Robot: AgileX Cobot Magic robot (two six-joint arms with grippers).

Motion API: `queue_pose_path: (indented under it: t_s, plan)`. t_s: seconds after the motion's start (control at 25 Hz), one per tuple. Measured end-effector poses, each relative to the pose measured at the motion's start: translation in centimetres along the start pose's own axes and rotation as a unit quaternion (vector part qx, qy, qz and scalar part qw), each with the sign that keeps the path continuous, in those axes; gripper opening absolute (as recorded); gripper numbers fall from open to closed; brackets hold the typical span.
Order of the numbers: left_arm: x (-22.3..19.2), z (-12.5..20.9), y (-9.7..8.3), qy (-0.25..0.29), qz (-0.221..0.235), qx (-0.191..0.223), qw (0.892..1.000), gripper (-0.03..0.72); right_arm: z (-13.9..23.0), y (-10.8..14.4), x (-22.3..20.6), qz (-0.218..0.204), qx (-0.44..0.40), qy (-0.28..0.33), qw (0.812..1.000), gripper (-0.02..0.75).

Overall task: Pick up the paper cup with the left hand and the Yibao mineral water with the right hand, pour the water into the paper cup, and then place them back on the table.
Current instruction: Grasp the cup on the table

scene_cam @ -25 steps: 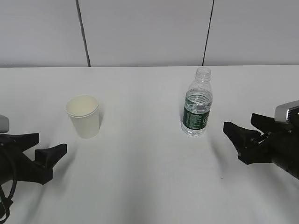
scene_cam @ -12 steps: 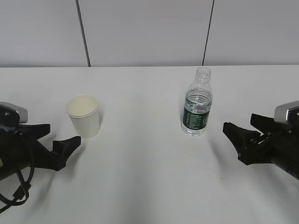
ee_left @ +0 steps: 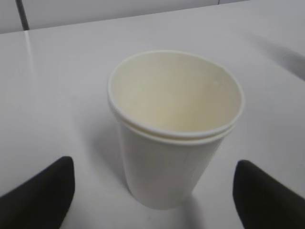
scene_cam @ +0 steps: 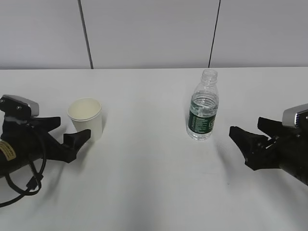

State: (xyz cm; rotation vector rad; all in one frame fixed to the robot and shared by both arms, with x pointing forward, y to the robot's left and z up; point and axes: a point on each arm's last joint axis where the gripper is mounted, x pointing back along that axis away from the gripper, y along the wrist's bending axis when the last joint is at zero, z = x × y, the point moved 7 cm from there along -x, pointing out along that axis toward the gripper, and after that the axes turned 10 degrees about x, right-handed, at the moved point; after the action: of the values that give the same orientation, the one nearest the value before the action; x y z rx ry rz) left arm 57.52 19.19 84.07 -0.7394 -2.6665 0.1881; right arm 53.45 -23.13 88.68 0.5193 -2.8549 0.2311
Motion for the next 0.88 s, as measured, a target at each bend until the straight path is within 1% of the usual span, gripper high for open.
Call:
queue_pose_path:
  t_s: [0.28,0.52,0.72,0.88]
  plan:
    - [-1.4,0.3,0.2,0.003,0.014,0.000,1.000,0.605,0.0,0.0,0.0,0.000,0.000,0.000,1.000,0.585]
    - [-2.5,-0.6,0.4,-0.013,0.022,-0.005,1.000,0.596,0.0,0.0,0.0,0.000,0.000,0.000,1.000,0.585]
    - [-3.2,-0.2,0.5,-0.009,0.030,0.005,1.000,0.594,0.0,0.0,0.0,0.000,0.000,0.000,1.000,0.585]
    - [-3.9,0.4,-0.3,0.000,0.042,0.004,0.999,0.594,0.0,0.0,0.0,0.000,0.000,0.000,1.000,0.585]
